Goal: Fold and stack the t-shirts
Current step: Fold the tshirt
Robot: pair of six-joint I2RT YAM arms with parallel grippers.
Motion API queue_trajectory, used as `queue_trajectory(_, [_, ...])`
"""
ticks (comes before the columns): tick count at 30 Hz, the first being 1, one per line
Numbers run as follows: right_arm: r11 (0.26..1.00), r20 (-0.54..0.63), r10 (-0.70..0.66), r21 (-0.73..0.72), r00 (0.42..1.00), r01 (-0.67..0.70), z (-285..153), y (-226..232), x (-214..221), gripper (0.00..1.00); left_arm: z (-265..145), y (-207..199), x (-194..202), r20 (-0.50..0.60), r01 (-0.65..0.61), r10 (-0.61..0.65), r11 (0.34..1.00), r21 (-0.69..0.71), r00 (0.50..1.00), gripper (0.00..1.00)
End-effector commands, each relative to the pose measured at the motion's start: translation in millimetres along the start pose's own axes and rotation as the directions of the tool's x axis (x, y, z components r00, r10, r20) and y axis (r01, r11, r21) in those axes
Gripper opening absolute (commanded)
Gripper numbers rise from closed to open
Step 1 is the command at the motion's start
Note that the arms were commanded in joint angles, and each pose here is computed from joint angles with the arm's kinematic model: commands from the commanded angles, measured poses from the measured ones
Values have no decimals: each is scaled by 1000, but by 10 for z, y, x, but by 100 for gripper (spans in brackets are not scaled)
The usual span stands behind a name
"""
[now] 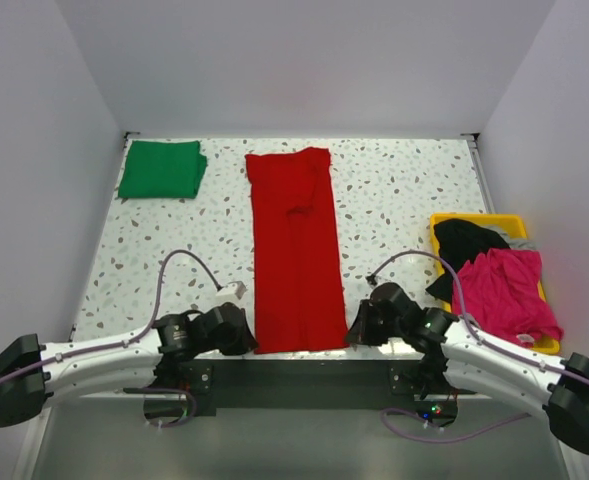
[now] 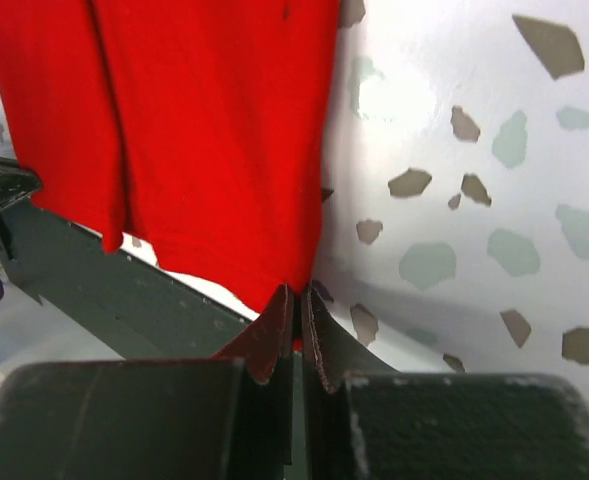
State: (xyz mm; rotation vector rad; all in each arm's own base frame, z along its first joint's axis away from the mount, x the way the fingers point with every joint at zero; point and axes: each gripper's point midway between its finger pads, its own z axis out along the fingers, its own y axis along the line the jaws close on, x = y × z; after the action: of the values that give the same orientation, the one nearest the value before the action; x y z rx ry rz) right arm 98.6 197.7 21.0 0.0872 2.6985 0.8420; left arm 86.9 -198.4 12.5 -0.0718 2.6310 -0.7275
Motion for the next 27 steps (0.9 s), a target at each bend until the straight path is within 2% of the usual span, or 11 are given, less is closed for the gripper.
queue_trajectory(1, [1000, -24, 3, 27, 1000, -3, -94, -92, 109, 0, -94, -10, 74, -23, -2, 2, 1000, -16, 1000, 0])
queue_trajectory(5, [999, 6, -33, 28, 999, 32, -200, -53, 44, 0, -141, -151, 50, -9, -14, 14, 1000, 12, 1000, 0])
queue_trajectory(11, [992, 80, -118, 62, 990, 113, -300, 189, -298, 0, -177, -363, -217, 77, -43, 43, 999, 0, 996, 0])
queue_trajectory(17, [977, 134, -201, 104, 970, 187, -240, 555, -730, 0, -158, -523, -728, 180, -62, 69, 997, -45, 981, 0])
queue_trajectory(18, [975, 177, -210, 111, 962, 193, -274, 677, -893, 0, -130, -597, -813, 185, -56, 59, 998, -23, 981, 0])
queue_trajectory(20, [965, 164, -236, 155, 958, 211, -170, 684, -1014, 0, -94, -551, -1047, 225, -35, 43, 999, -37, 973, 0])
queue_trajectory(27, [975, 242, -169, 181, 955, 127, -12, 757, -1892, 0, -36, -578, -1780, 339, 23, 6, 996, -81, 941, 0])
